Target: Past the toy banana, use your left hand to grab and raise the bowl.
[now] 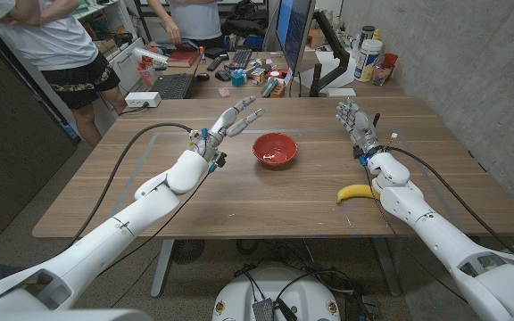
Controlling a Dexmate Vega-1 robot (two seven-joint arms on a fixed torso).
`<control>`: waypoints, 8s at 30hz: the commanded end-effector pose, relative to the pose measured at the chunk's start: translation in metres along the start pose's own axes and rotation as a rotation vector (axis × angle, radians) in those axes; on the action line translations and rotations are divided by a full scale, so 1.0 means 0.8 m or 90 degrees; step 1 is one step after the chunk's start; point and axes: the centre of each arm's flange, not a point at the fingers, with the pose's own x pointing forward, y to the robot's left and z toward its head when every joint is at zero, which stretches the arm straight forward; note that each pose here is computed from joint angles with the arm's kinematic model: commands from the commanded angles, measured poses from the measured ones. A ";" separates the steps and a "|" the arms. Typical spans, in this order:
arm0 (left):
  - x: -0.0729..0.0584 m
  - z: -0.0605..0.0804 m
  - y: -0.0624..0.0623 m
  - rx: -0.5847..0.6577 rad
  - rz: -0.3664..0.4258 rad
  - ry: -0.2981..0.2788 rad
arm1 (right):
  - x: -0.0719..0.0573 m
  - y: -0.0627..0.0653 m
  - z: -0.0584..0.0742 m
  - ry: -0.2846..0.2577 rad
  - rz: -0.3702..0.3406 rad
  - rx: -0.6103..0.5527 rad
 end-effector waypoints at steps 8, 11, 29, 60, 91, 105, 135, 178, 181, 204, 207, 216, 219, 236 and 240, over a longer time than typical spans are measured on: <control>0.003 0.006 -0.011 0.045 -0.020 0.004 | 0.002 0.002 0.003 -0.006 0.002 0.003; 0.003 0.007 -0.013 0.051 -0.024 0.003 | 0.003 0.003 0.003 -0.007 0.002 0.004; 0.005 0.015 -0.020 0.099 -0.040 0.002 | 0.005 0.005 0.003 -0.009 0.004 0.006; 0.002 0.034 -0.025 0.205 -0.061 0.004 | -0.001 0.004 0.004 -0.014 -0.003 0.010; 0.004 0.056 -0.039 0.312 -0.073 -0.003 | -0.004 -0.003 0.011 -0.020 -0.004 0.010; 0.003 0.060 -0.048 0.342 -0.075 -0.011 | -0.004 -0.004 0.009 -0.020 -0.005 0.011; -0.002 0.071 -0.061 0.424 -0.087 -0.009 | 0.002 -0.001 0.006 -0.022 -0.008 0.017; -0.014 0.060 -0.075 0.440 -0.118 0.030 | 0.005 -0.003 0.014 -0.026 -0.004 0.011; -0.013 0.057 -0.075 0.443 -0.117 0.029 | 0.006 -0.001 0.015 -0.028 -0.005 0.010; -0.009 0.038 -0.091 0.448 -0.160 0.028 | 0.012 0.006 0.017 -0.031 -0.012 0.008; -0.010 0.037 -0.094 0.452 -0.169 0.029 | 0.013 0.008 0.017 -0.030 -0.009 0.007; -0.016 0.033 -0.104 0.466 -0.194 0.035 | 0.017 0.012 0.017 -0.022 -0.002 0.001; -0.017 0.030 -0.105 0.470 -0.200 0.039 | 0.019 0.015 0.016 -0.020 0.001 0.000; -0.016 0.034 -0.114 0.519 -0.213 0.046 | 0.030 0.019 0.015 -0.015 0.014 0.001; -0.014 0.032 -0.117 0.521 -0.216 0.049 | 0.030 0.017 0.013 -0.014 0.015 0.002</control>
